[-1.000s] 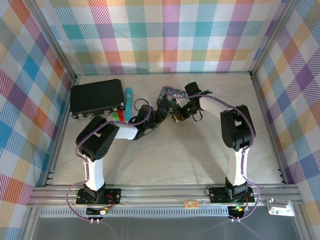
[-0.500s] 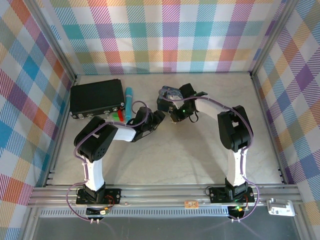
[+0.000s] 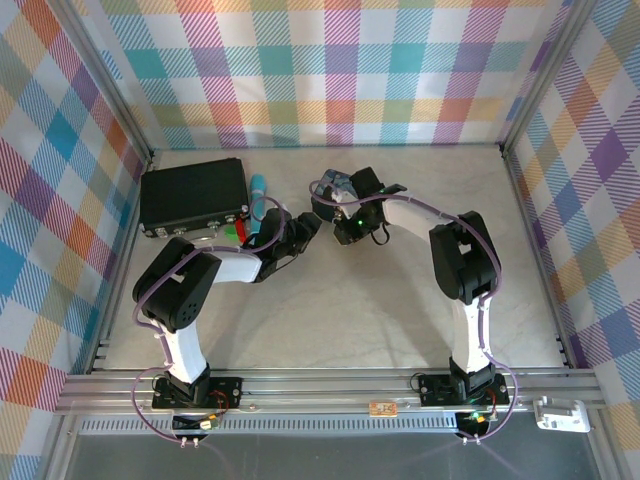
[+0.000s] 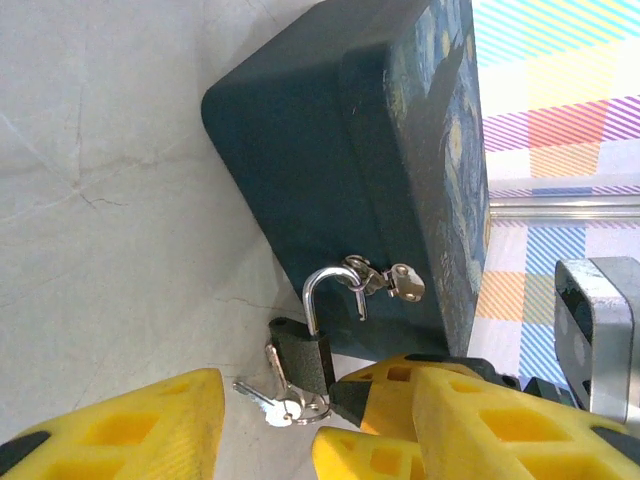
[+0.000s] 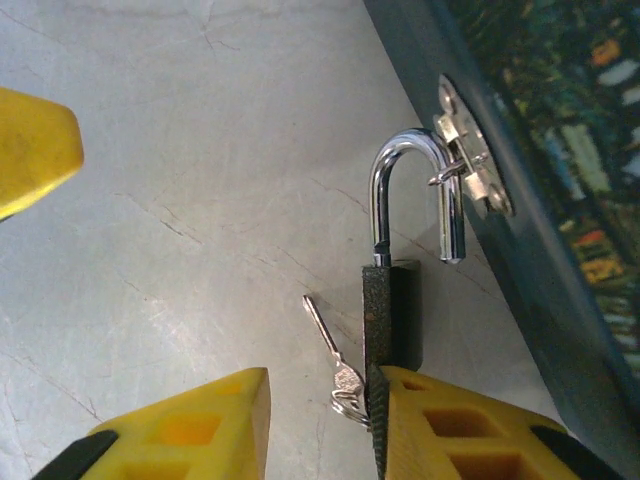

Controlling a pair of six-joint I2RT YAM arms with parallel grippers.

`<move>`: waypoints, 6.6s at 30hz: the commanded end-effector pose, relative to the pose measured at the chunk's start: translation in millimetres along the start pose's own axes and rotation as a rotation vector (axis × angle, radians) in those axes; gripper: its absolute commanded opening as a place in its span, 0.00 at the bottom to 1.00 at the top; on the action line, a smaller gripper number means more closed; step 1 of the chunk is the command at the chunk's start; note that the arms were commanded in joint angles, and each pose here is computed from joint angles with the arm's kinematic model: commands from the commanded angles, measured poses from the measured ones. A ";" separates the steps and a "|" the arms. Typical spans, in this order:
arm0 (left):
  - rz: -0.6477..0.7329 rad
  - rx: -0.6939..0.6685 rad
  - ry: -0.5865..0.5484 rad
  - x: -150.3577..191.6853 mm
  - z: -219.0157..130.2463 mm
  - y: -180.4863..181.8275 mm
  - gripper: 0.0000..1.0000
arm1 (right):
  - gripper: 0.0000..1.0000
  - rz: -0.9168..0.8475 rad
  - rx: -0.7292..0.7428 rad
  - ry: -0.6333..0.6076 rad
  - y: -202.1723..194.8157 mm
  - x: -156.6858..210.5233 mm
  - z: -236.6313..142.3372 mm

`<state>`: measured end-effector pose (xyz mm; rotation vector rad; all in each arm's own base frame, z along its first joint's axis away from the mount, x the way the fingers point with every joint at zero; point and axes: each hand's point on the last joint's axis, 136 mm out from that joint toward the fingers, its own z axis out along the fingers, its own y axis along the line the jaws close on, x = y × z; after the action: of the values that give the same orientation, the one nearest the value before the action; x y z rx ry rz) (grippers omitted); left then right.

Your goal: Unlock the padlock with the key

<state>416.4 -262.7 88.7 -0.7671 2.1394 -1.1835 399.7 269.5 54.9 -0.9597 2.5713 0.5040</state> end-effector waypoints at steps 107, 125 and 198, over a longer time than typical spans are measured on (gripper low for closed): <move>0.632 -0.686 -0.050 -1.3 70.3 26.8 0.08 | 0.72 0.588 0.018 -0.333 -59.8 21.7 -122.4; 0.408 -0.692 -0.138 -32.5 79.2 28.3 0.01 | 0.72 0.590 0.006 -0.309 -58.6 26.4 -115.1; 0.832 -0.494 0.041 -70.3 42.1 18.6 0.00 | 0.58 0.388 -0.051 -0.031 -96.1 7.8 -31.9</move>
<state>492.4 -238.5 41.1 -0.0206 2.4818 -0.2289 483.8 214.5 84.3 -0.4589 2.5744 0.7649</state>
